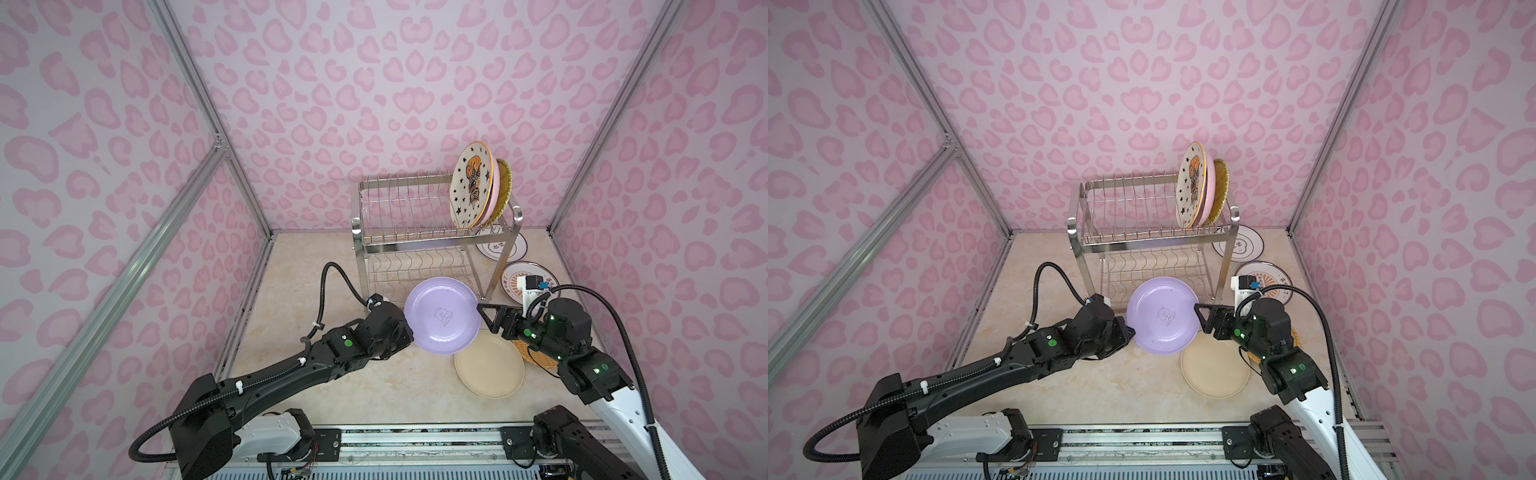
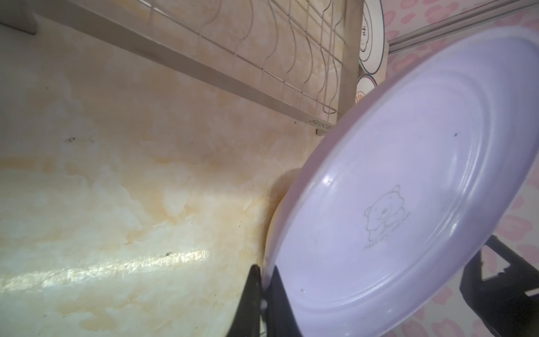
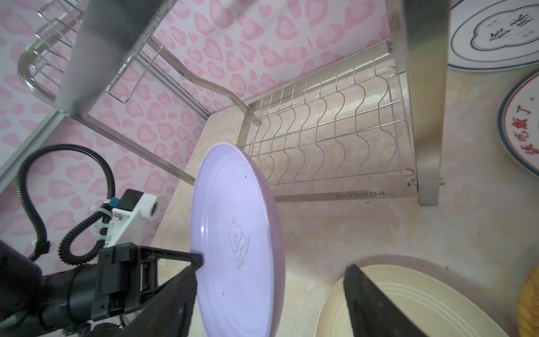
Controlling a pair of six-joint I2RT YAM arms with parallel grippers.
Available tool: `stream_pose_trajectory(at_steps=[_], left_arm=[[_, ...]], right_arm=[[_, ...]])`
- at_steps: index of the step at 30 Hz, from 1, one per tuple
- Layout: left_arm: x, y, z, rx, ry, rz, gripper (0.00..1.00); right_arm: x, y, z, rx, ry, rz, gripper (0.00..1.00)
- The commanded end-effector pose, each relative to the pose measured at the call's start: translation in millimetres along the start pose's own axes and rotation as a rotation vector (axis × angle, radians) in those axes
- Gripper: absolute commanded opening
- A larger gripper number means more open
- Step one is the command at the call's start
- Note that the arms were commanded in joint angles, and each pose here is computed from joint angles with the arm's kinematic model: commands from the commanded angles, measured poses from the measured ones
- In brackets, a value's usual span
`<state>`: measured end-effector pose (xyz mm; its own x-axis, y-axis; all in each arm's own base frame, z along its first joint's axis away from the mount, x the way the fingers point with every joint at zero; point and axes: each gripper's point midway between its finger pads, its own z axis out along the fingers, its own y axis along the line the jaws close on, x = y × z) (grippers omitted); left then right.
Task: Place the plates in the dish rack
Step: 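Tilt the lilac plate up with the left gripper while right gripper grasps its rim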
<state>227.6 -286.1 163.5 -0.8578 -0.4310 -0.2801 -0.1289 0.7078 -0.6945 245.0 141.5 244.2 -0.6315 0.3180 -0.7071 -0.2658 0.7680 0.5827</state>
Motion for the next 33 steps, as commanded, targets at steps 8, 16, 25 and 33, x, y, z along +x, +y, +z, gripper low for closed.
stream_pose_trajectory(at_steps=[8,16,25,33], left_arm=[[-11.3,-26.6,-5.2,0.103,-0.041,0.035,0.03],[-7.2,-28.8,1.3,0.118,-0.021,0.034,0.03],[-9.0,-29.4,2.9,0.124,-0.024,0.035,0.03],[-7.1,-30.9,6.7,0.133,-0.014,0.036,0.04]], right_arm=[[4.3,-3.5,15.8,0.069,0.021,-0.045,0.53],[4.8,0.3,24.1,0.093,0.021,-0.061,0.34],[6.9,3.3,22.5,0.083,0.014,-0.046,0.05],[3.6,11.9,14.9,0.046,-0.015,-0.03,0.0]])
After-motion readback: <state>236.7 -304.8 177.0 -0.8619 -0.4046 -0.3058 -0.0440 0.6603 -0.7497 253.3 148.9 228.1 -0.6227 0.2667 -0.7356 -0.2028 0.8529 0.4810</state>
